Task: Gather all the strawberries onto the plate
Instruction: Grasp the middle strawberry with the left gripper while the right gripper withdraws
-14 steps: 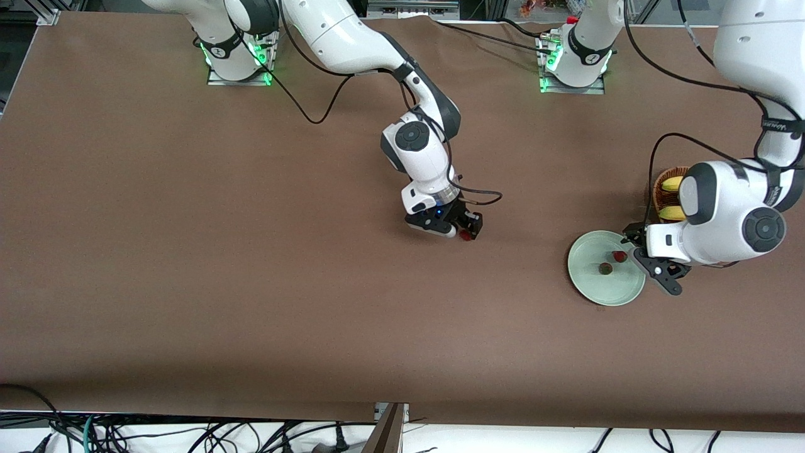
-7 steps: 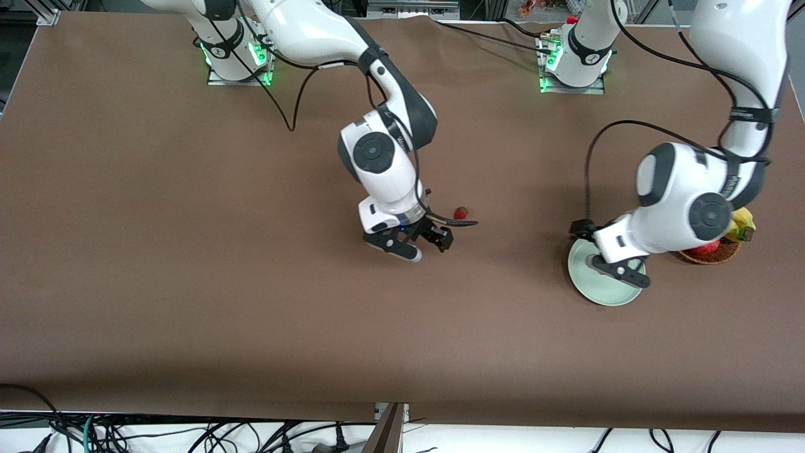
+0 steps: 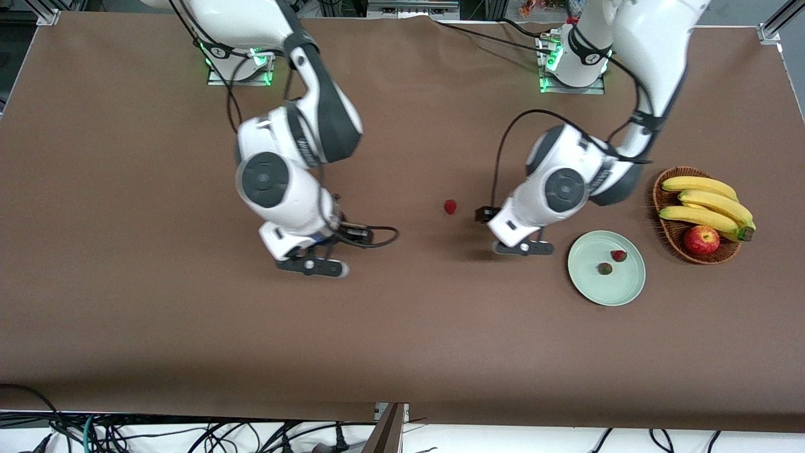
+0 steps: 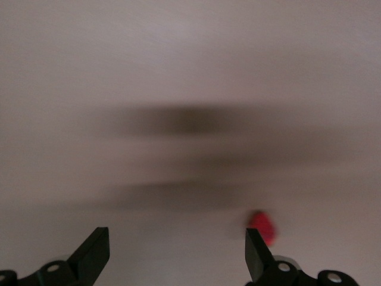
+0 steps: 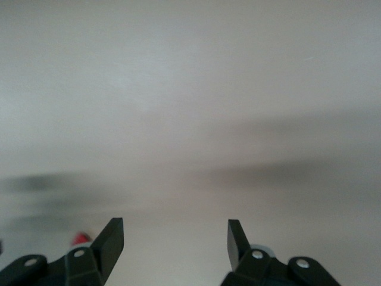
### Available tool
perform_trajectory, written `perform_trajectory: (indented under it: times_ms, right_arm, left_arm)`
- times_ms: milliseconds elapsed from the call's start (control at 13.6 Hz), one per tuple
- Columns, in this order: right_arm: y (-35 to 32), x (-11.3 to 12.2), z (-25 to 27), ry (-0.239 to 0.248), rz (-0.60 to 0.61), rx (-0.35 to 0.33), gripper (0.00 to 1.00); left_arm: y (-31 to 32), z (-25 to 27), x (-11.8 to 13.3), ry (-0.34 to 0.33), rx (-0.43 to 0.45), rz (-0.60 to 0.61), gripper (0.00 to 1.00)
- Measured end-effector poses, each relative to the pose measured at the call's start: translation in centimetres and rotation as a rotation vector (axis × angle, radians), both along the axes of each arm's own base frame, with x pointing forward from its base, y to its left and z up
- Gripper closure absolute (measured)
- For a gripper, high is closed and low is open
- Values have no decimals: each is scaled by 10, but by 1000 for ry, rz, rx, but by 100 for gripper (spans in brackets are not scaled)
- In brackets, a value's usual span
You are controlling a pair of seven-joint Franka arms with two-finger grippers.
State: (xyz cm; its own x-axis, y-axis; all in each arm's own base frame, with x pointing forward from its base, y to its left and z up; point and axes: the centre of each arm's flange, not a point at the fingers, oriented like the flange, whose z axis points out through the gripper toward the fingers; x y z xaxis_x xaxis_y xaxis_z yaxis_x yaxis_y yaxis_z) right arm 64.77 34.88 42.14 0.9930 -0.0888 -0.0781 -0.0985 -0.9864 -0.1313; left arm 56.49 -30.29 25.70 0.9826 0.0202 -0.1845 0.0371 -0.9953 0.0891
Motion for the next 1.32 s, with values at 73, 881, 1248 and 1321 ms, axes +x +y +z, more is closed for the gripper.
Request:
perform_trajectory:
  times_ms: [73,881,1248,1321]
  right_arm:
    - [-29,-1,16,15,27,5,21]
    - [-182,-62,104,19,163,-76,0]
    - [-220,-73,116,38,176,-99,0]
    - [-230,-74,120,33,187,-107,0]
  left_arm:
    - [-22,-13,-10,-11,-7,19,0]
    - [-71,-82,-62,-25,21,-24,35]
    - [-60,-73,-55,-7,58,-23,67]
    - [-52,-62,-48,-3,89,-35,67]
